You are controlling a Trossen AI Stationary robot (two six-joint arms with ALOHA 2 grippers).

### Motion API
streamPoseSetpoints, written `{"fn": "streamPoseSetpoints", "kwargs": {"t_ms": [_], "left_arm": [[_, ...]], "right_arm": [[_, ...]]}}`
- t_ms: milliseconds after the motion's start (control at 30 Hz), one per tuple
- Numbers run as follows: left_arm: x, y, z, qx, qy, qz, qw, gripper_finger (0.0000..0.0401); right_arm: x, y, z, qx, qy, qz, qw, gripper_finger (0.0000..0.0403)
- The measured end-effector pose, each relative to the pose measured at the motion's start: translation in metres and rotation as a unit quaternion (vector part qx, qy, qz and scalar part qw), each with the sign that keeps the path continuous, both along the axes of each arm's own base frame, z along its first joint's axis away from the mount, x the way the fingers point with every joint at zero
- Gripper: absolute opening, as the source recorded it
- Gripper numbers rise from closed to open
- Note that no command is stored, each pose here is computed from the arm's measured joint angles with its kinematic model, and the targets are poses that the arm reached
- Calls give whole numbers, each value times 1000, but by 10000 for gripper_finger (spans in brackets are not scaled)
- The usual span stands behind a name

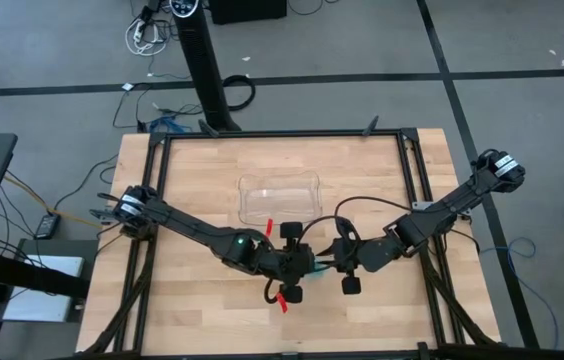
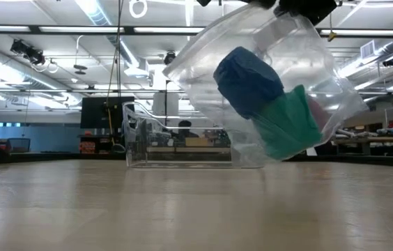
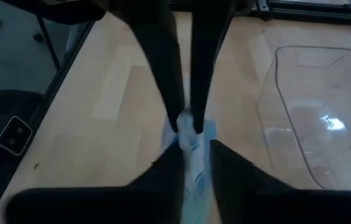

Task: Roll bandage
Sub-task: Close the transparent zip bag

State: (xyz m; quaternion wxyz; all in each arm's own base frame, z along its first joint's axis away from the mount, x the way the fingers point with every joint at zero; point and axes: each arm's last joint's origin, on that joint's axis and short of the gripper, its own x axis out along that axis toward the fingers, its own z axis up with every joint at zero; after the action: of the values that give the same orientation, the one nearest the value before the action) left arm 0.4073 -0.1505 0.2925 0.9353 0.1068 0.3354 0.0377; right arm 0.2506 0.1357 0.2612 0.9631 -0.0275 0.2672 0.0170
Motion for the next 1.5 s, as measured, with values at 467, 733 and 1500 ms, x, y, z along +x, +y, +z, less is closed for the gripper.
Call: {"fn": "streamPoseSetpoints", "kwargs": {"t_ms": [467,733,1500], "left_arm": [[-5,2,-5,4,32,12,999,28],[-10,2,-11,3,67,20,998,28],[-12,-28,-5,244,34,-469,848,27]], "right_arm": [[1,0,0,10,-1,-7,1000,0],[-1,1,-1,1,1,-3,1000,0],[4,-12,-6,-70,45,139,987,99]]}}
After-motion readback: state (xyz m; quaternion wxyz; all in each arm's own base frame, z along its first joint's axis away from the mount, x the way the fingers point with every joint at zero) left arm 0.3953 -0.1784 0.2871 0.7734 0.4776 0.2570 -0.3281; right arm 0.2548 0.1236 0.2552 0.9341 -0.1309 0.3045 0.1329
